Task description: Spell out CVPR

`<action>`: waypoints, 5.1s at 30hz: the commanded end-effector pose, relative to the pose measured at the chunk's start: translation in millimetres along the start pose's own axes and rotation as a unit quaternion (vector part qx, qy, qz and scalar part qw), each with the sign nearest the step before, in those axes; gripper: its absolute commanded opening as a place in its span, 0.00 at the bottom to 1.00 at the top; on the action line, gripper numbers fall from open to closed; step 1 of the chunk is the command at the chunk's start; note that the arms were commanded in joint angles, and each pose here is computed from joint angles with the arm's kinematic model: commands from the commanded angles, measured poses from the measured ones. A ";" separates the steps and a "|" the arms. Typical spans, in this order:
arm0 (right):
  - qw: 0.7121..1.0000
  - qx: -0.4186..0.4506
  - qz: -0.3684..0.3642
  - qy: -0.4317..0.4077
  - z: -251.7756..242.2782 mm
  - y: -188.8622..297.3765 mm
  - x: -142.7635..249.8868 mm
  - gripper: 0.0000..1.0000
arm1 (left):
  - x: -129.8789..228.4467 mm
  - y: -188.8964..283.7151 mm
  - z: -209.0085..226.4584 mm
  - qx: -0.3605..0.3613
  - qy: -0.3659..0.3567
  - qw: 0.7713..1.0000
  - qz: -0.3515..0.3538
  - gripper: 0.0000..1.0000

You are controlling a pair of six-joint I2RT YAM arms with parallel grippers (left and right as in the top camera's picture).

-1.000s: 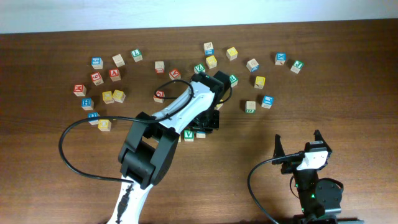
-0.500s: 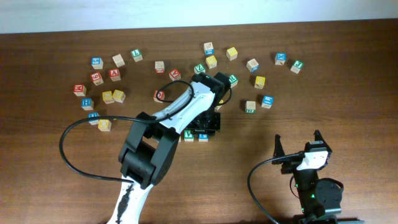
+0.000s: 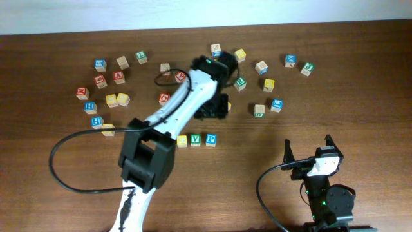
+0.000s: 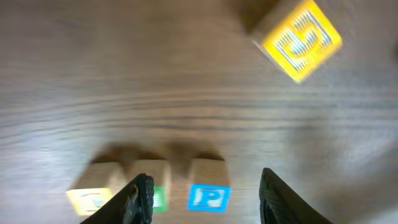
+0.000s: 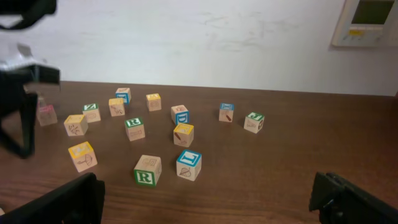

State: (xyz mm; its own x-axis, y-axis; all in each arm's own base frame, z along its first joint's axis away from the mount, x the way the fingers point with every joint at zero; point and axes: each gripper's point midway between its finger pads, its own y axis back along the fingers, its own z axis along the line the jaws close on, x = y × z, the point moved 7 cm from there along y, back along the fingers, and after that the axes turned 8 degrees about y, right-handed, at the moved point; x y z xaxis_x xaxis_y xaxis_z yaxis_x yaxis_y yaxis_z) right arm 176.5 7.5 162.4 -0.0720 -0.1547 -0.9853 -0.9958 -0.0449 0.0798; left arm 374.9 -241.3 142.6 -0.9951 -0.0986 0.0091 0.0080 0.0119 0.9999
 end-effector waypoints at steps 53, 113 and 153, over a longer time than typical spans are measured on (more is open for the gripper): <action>1.000 0.000 0.002 0.003 0.7 0.0 2.1 0.98 | -82.0 -71.6 -110.8 0.070 0.126 0.938 -0.315 0.31; 1.000 0.000 0.002 0.003 0.7 0.0 2.1 0.98 | 55.6 -73.3 -85.1 0.055 -0.260 0.961 -0.078 0.47; 1.000 0.000 0.002 0.003 0.7 0.0 2.1 0.98 | 149.2 -39.5 -21.8 -0.033 -0.177 0.945 0.273 0.26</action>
State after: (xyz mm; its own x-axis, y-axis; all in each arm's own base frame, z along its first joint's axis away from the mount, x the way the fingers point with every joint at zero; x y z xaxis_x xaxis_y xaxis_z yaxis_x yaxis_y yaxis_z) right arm 176.5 7.6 162.4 -0.0719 -0.1540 -0.9854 -0.9958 -0.0456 0.0798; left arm 247.2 -273.8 106.8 -0.8396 0.2556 0.4794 0.4811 -0.0600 0.8746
